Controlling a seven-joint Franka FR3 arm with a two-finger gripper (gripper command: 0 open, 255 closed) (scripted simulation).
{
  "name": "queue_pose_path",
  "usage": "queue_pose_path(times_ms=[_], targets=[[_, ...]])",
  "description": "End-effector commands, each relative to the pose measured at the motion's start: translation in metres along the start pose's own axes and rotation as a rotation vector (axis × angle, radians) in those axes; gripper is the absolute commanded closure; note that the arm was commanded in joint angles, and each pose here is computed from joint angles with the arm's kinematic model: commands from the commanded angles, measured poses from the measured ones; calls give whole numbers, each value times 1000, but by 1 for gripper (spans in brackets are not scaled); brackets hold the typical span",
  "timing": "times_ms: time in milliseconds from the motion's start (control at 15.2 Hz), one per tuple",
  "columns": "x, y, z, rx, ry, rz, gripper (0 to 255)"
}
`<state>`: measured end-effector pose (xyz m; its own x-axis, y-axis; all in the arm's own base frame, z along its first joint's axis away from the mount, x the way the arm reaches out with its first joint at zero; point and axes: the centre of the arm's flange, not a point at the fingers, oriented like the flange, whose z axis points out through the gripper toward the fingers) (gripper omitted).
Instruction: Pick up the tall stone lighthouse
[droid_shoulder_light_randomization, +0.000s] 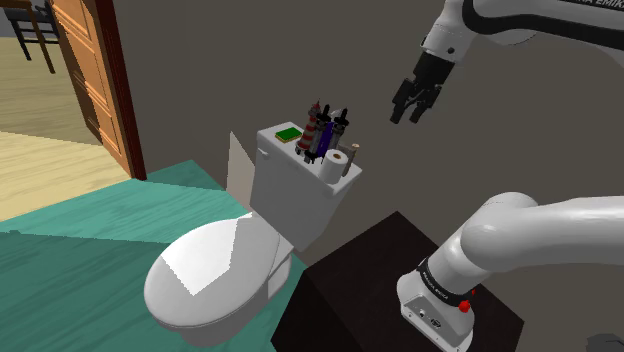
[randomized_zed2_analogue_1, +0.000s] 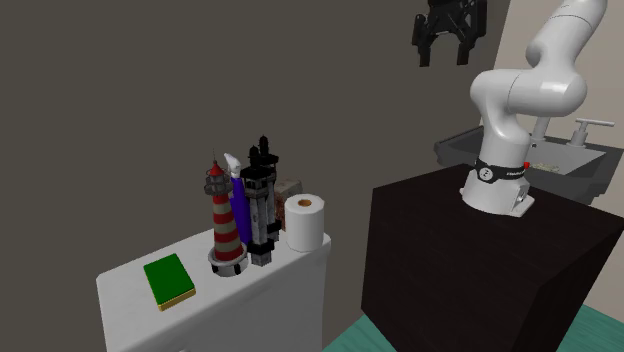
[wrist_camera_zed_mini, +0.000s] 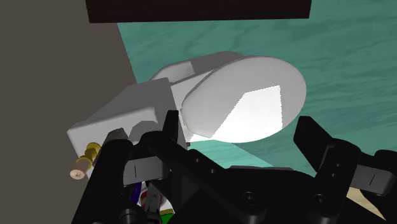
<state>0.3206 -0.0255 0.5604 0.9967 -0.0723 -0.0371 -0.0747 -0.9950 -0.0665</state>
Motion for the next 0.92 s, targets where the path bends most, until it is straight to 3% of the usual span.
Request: queue_pose_path(times_ms=[0,858], targets=[[0,0,0,0,0,0,0],[116,80,79,17,101,-9,0]])
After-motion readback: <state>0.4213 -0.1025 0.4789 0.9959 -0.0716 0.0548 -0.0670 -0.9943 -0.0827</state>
